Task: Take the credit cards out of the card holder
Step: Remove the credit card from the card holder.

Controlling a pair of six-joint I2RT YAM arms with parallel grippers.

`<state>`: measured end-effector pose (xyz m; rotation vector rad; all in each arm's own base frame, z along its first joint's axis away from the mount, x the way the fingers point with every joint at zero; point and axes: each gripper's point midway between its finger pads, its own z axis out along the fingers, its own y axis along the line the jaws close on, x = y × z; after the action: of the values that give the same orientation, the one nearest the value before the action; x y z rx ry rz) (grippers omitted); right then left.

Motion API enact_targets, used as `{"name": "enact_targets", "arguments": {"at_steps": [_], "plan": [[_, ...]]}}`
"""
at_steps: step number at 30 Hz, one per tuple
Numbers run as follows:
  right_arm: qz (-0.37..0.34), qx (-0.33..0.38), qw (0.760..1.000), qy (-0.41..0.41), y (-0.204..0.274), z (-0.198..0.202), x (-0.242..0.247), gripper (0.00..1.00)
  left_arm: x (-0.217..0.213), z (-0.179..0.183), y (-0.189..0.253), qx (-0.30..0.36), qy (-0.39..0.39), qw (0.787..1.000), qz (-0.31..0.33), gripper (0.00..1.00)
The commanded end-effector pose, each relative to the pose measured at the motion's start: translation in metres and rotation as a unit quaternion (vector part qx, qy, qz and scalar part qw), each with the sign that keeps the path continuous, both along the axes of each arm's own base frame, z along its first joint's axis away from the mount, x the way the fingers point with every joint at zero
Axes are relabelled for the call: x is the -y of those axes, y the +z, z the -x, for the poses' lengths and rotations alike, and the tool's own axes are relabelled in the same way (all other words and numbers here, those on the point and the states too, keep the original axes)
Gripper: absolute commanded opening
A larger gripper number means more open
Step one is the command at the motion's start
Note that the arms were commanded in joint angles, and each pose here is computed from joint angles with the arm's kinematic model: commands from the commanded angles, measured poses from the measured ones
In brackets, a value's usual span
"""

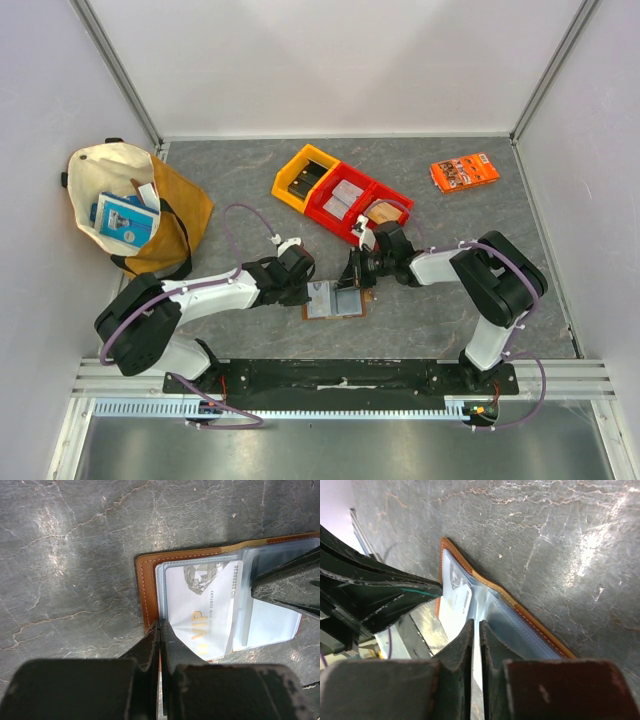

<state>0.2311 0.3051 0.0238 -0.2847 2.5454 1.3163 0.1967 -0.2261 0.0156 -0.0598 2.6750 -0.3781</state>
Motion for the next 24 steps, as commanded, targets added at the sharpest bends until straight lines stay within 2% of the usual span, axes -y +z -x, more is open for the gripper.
{"name": "enact_targets", "arguments": {"at_steps": [1, 8, 16, 21, 24], "plan": [[-0.042, 0.005, 0.999, -0.001, 0.014, 0.002, -0.007, 0.17, -0.054, 0.039, -0.042, -0.073, -0.011, 0.991, -0.114, 0.02], [-0.051, -0.007, 0.999, -0.001, 0.009, 0.004, -0.015, 0.23, -0.05, 0.039, -0.042, -0.074, -0.016, 0.991, -0.107, 0.02], [-0.053, -0.017, 0.998, 0.008, 0.001, 0.01, -0.022, 0.23, -0.049, 0.039, -0.043, -0.075, -0.017, 0.991, -0.106, 0.02], [-0.059, -0.023, 0.998, 0.014, 0.001, 0.012, -0.024, 0.2, -0.049, 0.039, -0.044, -0.076, -0.019, 0.991, -0.107, 0.02], [-0.063, -0.024, 0.998, 0.019, 0.0, 0.015, -0.025, 0.12, -0.048, 0.039, -0.044, -0.077, -0.019, 0.991, -0.106, 0.02]]}}
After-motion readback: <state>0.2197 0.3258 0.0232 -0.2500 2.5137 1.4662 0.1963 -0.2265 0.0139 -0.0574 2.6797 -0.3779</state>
